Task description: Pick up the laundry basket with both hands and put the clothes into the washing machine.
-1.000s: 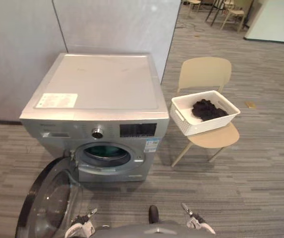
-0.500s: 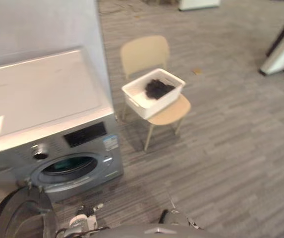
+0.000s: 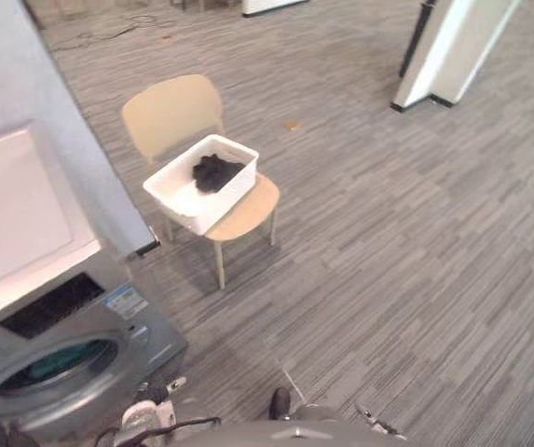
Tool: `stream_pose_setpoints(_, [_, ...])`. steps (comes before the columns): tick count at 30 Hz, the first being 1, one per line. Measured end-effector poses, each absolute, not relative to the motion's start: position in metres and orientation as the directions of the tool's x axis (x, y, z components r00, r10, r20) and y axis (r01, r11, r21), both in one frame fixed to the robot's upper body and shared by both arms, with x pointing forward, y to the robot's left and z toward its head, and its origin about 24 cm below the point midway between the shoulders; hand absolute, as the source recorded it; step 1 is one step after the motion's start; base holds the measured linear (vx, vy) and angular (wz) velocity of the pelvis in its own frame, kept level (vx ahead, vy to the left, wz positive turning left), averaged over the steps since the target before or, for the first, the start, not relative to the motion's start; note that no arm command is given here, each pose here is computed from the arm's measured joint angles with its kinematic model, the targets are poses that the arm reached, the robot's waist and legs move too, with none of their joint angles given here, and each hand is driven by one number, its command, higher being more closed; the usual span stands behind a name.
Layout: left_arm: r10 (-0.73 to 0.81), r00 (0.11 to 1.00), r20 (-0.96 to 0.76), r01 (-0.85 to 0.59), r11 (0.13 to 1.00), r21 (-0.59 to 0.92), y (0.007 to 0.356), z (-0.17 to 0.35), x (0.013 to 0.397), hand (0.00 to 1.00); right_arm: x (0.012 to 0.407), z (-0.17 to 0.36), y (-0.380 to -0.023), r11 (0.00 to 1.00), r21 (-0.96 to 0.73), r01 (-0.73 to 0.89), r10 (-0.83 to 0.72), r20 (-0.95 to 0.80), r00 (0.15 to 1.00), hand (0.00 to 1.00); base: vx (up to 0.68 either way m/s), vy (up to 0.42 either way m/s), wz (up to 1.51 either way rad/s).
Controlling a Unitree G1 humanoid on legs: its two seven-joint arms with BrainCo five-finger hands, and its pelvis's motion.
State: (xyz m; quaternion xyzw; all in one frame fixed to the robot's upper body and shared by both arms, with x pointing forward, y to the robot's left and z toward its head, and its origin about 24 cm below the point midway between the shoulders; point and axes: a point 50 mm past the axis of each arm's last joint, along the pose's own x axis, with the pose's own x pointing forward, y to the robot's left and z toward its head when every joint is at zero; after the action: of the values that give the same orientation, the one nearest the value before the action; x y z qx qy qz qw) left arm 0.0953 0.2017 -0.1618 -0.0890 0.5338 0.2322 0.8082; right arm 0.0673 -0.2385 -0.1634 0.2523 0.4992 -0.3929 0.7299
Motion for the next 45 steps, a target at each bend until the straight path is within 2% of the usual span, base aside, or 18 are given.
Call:
stream_pose_setpoints(2, [0.285,0.31,-0.907,-0.493,0.864,0.103,0.204,-0.162,0.09,0.0,0.065,-0.164,-0.236,0.563,-0.027,0.826,-0.314,-0.931,0.183,0.0,0.14,0.056,-0.72])
stream_pose_setpoints(7, [0.273,0.246,-0.93,-0.537,0.837,0.104,0.199,-0.168,0.07,0.0,0.076,-0.159,-0.24,0.577,0.002,0.817,-0.338,-0.909,0.242,0.0,0.22,0.115,-0.4])
stream_pose_setpoints(10, [0.264,0.184,-0.947,-0.596,0.796,0.105,0.198,-0.171,0.057,0.0,0.087,-0.159,-0.232,0.609,0.035,0.792,-0.314,-0.907,0.281,0.0,0.32,0.17,-0.19])
stream_pose_setpoints(13, [0.276,0.149,-0.95,-0.59,0.795,0.138,0.204,-0.172,0.045,0.0,0.085,-0.16,-0.226,0.651,0.037,0.758,-0.291,-0.91,0.295,0.0,0.3,0.115,-0.13])
stream_pose_setpoints(18, [0.305,0.206,-0.93,-0.523,0.838,0.159,0.215,-0.166,0.063,0.0,0.08,-0.161,-0.221,0.675,0.04,0.736,-0.281,-0.909,0.307,0.0,0.35,-0.033,0.34])
stream_pose_setpoints(20, [0.297,0.204,-0.933,-0.516,0.842,0.156,0.214,-0.166,0.067,0.0,0.077,-0.16,-0.224,0.668,0.033,0.744,-0.294,-0.906,0.304,0.0,0.36,-0.196,0.97])
stream_pose_setpoints(25, [0.285,0.282,-0.916,-0.5,0.859,0.114,0.203,-0.164,0.088,0.0,0.06,-0.163,-0.228,0.631,0.002,0.776,-0.308,-0.917,0.252,0.0,0.27,-0.374,0.83])
stream_pose_setpoints(28, [0.3,0.288,-0.91,-0.507,0.854,0.121,0.206,-0.162,0.086,0.0,0.049,-0.167,-0.218,0.625,-0.004,0.78,-0.276,-0.936,0.217,0.0,0.24,-0.614,0.64])
stream_pose_setpoints(29, [0.269,0.254,-0.929,-0.547,0.832,0.091,0.192,-0.167,0.075,0.0,0.042,-0.165,-0.232,0.625,-0.041,0.78,-0.306,-0.932,0.195,0.0,0.25,-0.634,0.63])
stream_pose_setpoints(32, [0.248,0.246,-0.937,-0.587,0.807,0.06,0.181,-0.168,0.073,0.0,0.036,-0.164,-0.241,0.609,-0.065,0.791,-0.324,-0.93,0.173,0.0,0.26,-0.612,0.85])
stream_pose_setpoints(36, [0.264,0.258,-0.929,-0.636,0.77,0.043,0.187,-0.166,0.076,0.0,0.044,-0.163,-0.243,0.549,-0.025,0.835,-0.331,-0.924,0.19,0.0,0.18,-0.404,0.93])
stream_pose_setpoints(43, [0.266,0.238,-0.934,-0.667,0.744,0.041,0.191,-0.167,0.072,0.0,0.079,-0.155,-0.247,0.514,0.06,0.856,-0.354,-0.894,0.275,0.0,0.09,-0.053,0.81])
stream_pose_setpoints(45, [0.279,0.247,-0.928,-0.676,0.736,0.042,0.196,-0.166,0.076,0.0,0.094,-0.154,-0.238,0.527,0.099,0.844,-0.332,-0.89,0.312,0.0,0.01,0.092,0.25])
